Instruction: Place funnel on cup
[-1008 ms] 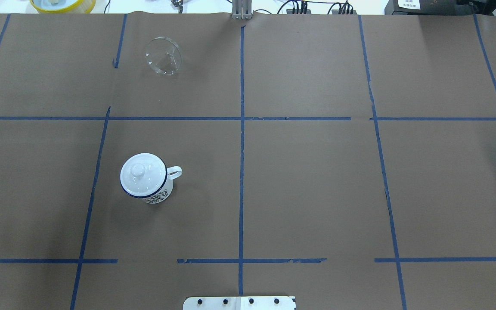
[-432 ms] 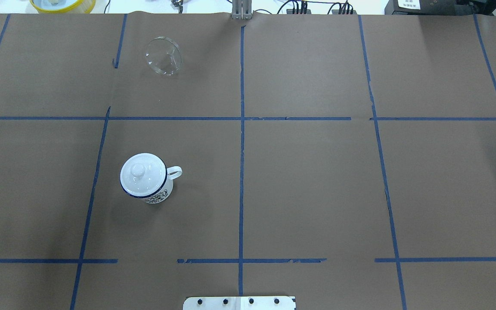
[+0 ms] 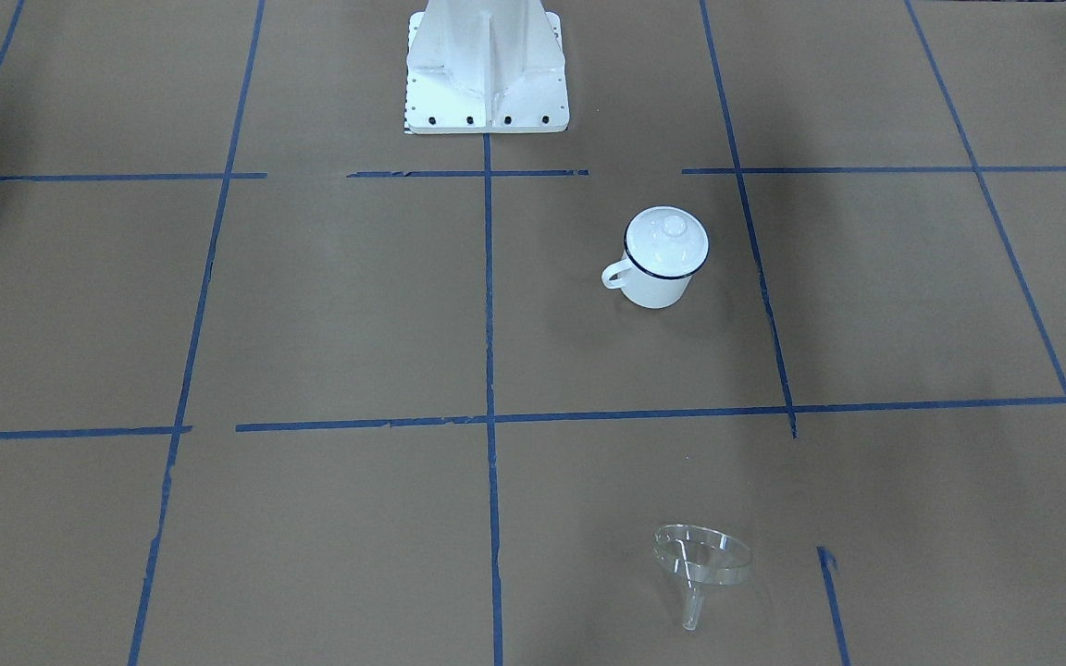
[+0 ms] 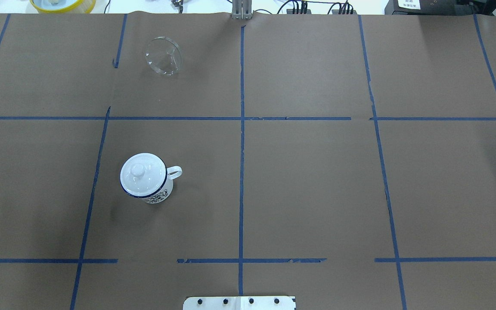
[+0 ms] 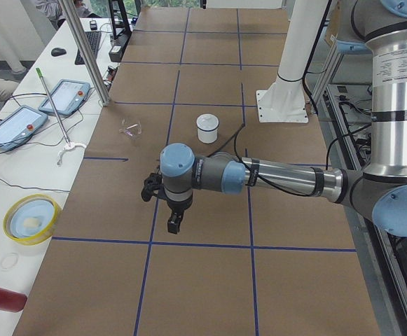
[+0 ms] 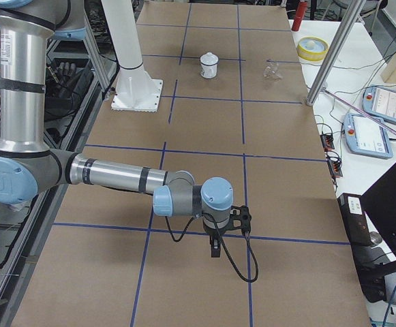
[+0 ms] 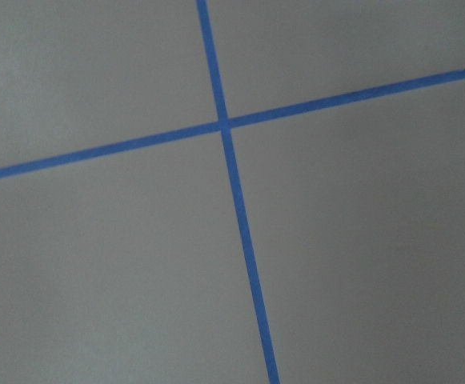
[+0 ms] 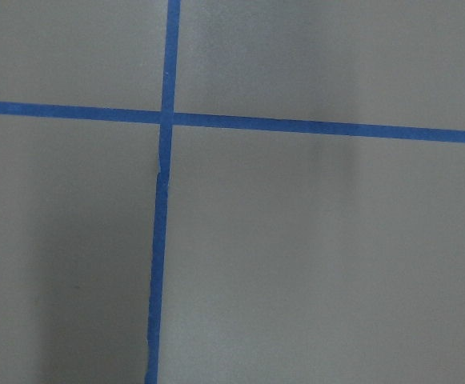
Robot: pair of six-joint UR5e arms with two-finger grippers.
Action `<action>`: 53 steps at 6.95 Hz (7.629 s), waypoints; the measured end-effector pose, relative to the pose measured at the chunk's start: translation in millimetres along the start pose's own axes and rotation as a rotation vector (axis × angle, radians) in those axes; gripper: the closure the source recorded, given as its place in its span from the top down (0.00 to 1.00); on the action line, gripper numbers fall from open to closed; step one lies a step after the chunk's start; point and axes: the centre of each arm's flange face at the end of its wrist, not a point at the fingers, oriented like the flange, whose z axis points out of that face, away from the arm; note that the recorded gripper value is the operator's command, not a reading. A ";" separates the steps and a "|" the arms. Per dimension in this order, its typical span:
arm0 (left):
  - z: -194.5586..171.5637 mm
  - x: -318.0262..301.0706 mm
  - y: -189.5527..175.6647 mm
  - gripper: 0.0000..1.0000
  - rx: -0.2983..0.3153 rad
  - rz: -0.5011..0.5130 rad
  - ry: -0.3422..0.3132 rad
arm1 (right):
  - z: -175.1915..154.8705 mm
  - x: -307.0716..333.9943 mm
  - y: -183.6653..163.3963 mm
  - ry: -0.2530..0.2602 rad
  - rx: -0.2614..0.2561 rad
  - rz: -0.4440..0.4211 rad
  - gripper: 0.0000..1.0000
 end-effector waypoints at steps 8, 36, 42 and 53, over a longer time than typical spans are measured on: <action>13.4 205.5 -75.1 1.00 0.082 -0.034 0.086 | 0.0 0.0 0.0 0.000 0.000 0.000 1.00; 78.9 534.7 -26.2 0.00 -0.028 -0.394 0.014 | 0.0 0.0 0.0 0.000 0.000 0.000 1.00; 42.3 424.6 58.8 0.00 -0.033 -0.162 -0.035 | 0.0 0.0 0.0 0.000 0.000 0.000 1.00; 174.4 430.1 85.2 1.00 -0.034 -0.219 0.024 | 0.0 0.0 0.0 0.000 0.000 0.000 1.00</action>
